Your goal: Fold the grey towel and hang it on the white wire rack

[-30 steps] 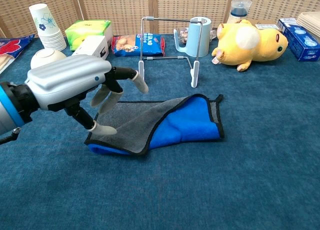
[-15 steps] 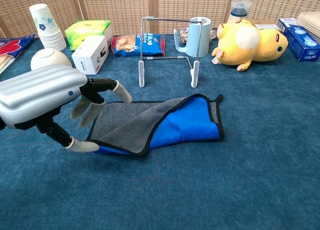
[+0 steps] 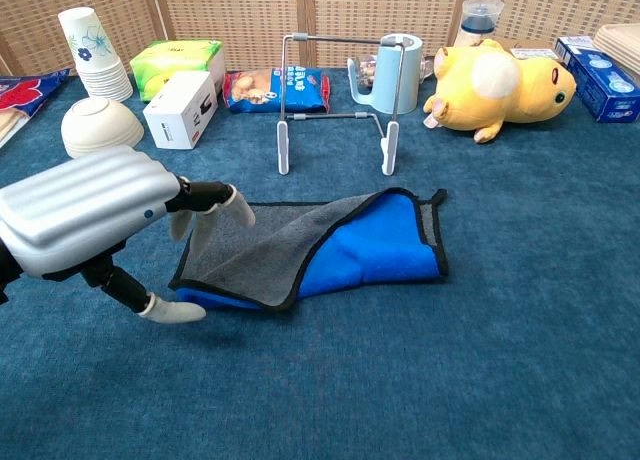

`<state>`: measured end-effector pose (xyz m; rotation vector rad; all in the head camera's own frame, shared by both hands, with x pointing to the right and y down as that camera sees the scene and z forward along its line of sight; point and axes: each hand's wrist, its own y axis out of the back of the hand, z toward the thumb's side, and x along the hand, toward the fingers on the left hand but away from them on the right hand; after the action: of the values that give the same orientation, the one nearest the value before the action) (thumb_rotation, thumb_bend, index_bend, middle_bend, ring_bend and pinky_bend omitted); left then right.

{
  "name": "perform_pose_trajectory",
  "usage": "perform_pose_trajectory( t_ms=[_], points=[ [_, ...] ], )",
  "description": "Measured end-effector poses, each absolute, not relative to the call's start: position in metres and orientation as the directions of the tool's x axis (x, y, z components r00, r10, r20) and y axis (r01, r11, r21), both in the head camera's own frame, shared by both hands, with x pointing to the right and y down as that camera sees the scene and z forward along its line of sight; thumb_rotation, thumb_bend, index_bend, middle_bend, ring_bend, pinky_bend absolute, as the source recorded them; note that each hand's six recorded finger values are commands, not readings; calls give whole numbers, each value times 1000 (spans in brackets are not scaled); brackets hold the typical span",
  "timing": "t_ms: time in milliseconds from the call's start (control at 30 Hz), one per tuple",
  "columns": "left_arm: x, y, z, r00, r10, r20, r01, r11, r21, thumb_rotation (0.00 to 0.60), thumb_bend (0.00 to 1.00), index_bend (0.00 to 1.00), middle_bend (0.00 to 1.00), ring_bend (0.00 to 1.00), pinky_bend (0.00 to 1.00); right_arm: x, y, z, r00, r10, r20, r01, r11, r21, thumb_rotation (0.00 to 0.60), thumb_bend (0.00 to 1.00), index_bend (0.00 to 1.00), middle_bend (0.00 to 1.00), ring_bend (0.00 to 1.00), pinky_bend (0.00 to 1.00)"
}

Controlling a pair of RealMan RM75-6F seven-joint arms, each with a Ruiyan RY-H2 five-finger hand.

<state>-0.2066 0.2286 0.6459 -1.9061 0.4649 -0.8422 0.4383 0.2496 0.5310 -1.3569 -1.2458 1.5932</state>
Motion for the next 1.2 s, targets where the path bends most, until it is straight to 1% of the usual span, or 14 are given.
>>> perform_pose_trajectory(
  t_ms=[133,200,267,367,500,567,700,867,967,1100,1200],
  points=[
    [-202,231,651,695,-623,359,55,-453,-890,452,75,316,564,537,889,440,251,531,-220,925,-310,80,-300,-951,600,390,55,39,0,0],
    [-200,231,652,699,-620,357,67,-440,-896,452,93,330,567,537,889,442,252,530,-224,925,-308,81,-297,-951,600,390,55,39,0,0],
    [-196,232,653,704,-616,352,81,-423,-903,465,121,342,570,537,889,444,252,529,-229,924,-306,83,-294,-952,600,391,55,39,0,0],
    [-190,234,656,716,-605,349,102,-404,-909,512,178,359,576,540,890,446,254,528,-236,923,-303,85,-291,-953,600,391,55,40,0,0],
    [-184,235,658,727,-592,348,127,-382,-915,559,248,377,581,542,890,450,256,526,-246,922,-298,86,-285,-955,600,391,54,39,0,0],
    [-182,235,659,731,-586,349,137,-375,-917,597,292,397,584,545,890,452,257,524,-253,922,-293,85,-280,-956,600,390,54,39,0,0],
    [-181,235,659,732,-584,351,142,-374,-917,600,349,435,595,556,890,455,258,521,-261,922,-285,84,-273,-958,600,392,54,40,0,0],
    [-180,235,659,732,-583,352,141,-376,-916,600,429,534,632,578,893,455,259,521,-262,922,-285,86,-272,-958,600,391,54,43,0,0],
    [-181,235,659,732,-587,347,134,-375,-917,600,450,587,661,595,895,454,259,522,-260,922,-287,87,-273,-958,600,390,54,46,0,0],
    [-182,234,660,729,-590,348,133,-376,-917,600,453,636,692,619,898,453,258,524,-257,922,-288,89,-275,-957,600,392,54,47,0,0],
    [-183,234,660,719,-598,353,118,-395,-911,600,457,674,725,643,901,453,257,525,-257,922,-289,89,-275,-957,600,392,54,46,0,0]
  ],
)
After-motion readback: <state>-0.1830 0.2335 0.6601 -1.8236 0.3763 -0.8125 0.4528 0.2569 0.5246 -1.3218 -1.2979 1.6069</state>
